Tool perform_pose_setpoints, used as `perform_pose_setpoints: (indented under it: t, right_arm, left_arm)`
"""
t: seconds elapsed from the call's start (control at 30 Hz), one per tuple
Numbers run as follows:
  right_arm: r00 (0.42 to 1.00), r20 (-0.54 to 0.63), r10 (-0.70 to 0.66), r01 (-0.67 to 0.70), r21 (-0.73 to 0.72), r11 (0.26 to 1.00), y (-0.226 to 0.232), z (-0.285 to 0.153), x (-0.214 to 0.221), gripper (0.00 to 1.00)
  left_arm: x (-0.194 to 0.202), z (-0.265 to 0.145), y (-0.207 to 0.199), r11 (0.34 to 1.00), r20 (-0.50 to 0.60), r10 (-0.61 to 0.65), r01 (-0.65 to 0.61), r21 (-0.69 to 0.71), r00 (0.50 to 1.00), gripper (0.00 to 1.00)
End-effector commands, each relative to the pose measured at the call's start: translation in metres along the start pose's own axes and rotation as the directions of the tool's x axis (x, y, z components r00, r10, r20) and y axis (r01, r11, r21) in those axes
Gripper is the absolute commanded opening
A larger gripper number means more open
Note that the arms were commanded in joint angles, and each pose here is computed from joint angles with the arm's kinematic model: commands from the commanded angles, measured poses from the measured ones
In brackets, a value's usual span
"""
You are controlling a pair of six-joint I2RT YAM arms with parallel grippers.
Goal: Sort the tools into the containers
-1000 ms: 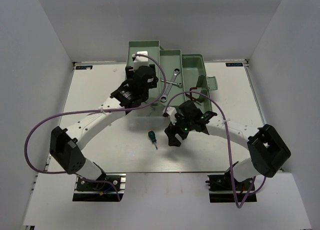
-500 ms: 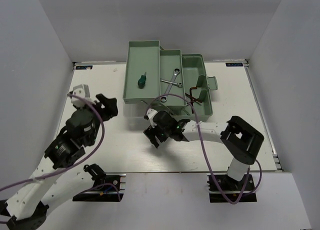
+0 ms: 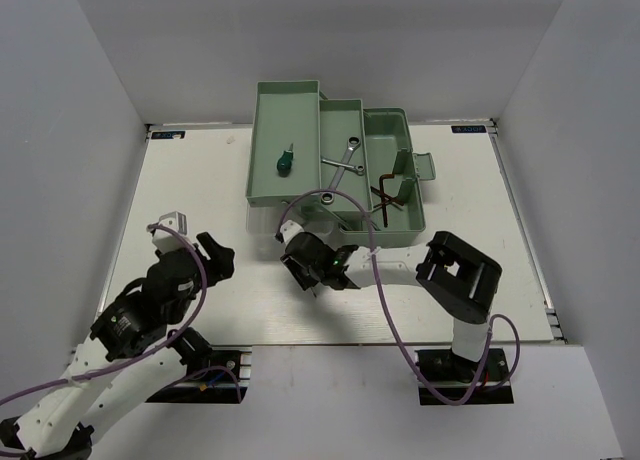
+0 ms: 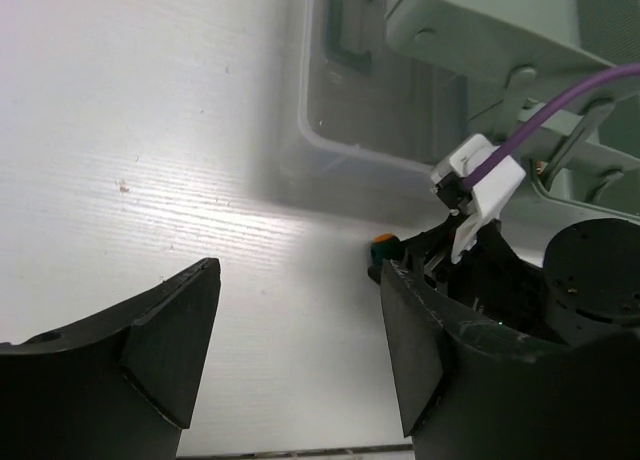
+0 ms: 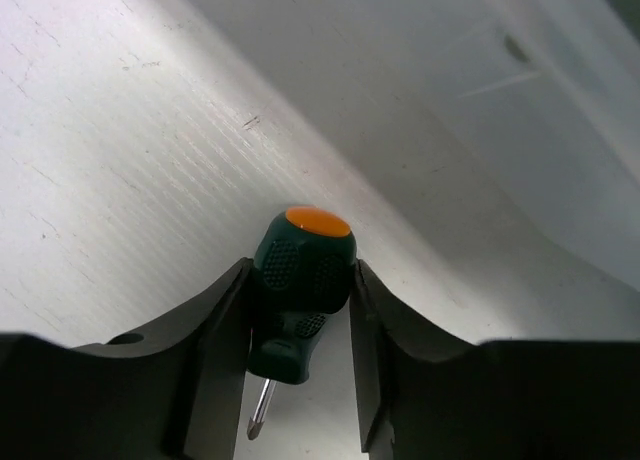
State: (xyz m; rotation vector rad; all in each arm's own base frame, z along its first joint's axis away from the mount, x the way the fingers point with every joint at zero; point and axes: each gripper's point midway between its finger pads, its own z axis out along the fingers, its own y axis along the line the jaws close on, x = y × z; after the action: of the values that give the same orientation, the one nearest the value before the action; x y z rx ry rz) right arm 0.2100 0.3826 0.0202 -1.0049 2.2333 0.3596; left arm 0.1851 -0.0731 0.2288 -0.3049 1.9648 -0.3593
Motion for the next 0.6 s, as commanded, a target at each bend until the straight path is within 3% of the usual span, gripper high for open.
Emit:
perform_pose_setpoints:
  t: [0.0, 0.03, 0.13, 0.23, 0.27, 0.3, 0.33, 0.37, 0.4, 0.47, 0.57]
  right_arm:
    - [0.999, -0.042, -0.021, 0.023, 0.041, 0.999, -0.004, 0.003, 0.019, 0.39]
    - [0.998, -0.048, -0.035, 0.036, 0.034, 0.999, -0.005, 0.002, 0.020, 0.27]
    - [0.994, -0.044, -0.097, 0.093, -0.080, 0.992, 0.011, -0.015, 0.017, 0.06]
    - [0.988, -0.026, -0.152, 0.136, -0.314, 0.940, 0.046, -0.051, -0.007, 0.00]
    - [0.962, -0.029, -0.273, 0.217, -0.528, 0.821, 0.073, -0.076, 0.003, 0.00]
    - [0.953, 0.076, -0.293, 0.281, -0.577, 0.767, 0.088, -0.098, -0.044, 0.00]
    - [0.935, -0.039, -0.353, 0.246, -0.647, 0.722, 0.089, -0.122, -0.019, 0.00]
    - [0.916, 0.018, -0.401, 0.286, -0.729, 0.622, 0.100, -0.140, -0.024, 0.00]
    - [0.903, 0.148, -0.403, 0.369, -0.747, 0.552, 0.111, -0.165, -0.064, 0.00]
    - [0.885, 0.184, -0.427, 0.406, -0.754, 0.517, 0.107, -0.189, -0.073, 0.00]
    - [0.836, 0.316, -0.448, 0.545, -0.573, 0.612, 0.089, -0.198, -0.129, 0.00]
  left_arm:
    - [0.015, -0.002, 0.013, 0.998, -0.061, -0.020, 0.017, -0.064, 0.998, 0.75]
    - [0.018, -0.001, 0.016, 0.996, -0.071, -0.024, 0.018, -0.090, 0.997, 0.75]
    - [0.030, 0.002, 0.027, 0.981, -0.130, -0.040, 0.014, -0.191, 0.991, 0.75]
    - [0.046, 0.011, 0.028, 0.974, -0.158, -0.080, 0.043, -0.222, 0.984, 0.78]
    - [0.052, 0.014, 0.027, 0.976, -0.167, -0.082, 0.045, -0.214, 0.983, 0.78]
    - [0.056, 0.019, 0.019, 0.980, -0.171, -0.108, 0.076, -0.186, 0.979, 0.78]
    - [0.071, 0.024, 0.023, 0.979, -0.191, -0.115, 0.079, -0.189, 0.975, 0.78]
    - [0.077, 0.027, 0.022, 0.979, -0.201, -0.126, 0.089, -0.186, 0.971, 0.78]
    - [0.088, 0.030, 0.021, 0.978, -0.217, -0.149, 0.112, -0.174, 0.965, 0.78]
    - [0.096, 0.032, 0.020, 0.978, -0.231, -0.161, 0.124, -0.165, 0.960, 0.78]
    - [0.105, 0.033, 0.021, 0.976, -0.245, -0.187, 0.150, -0.161, 0.951, 0.78]
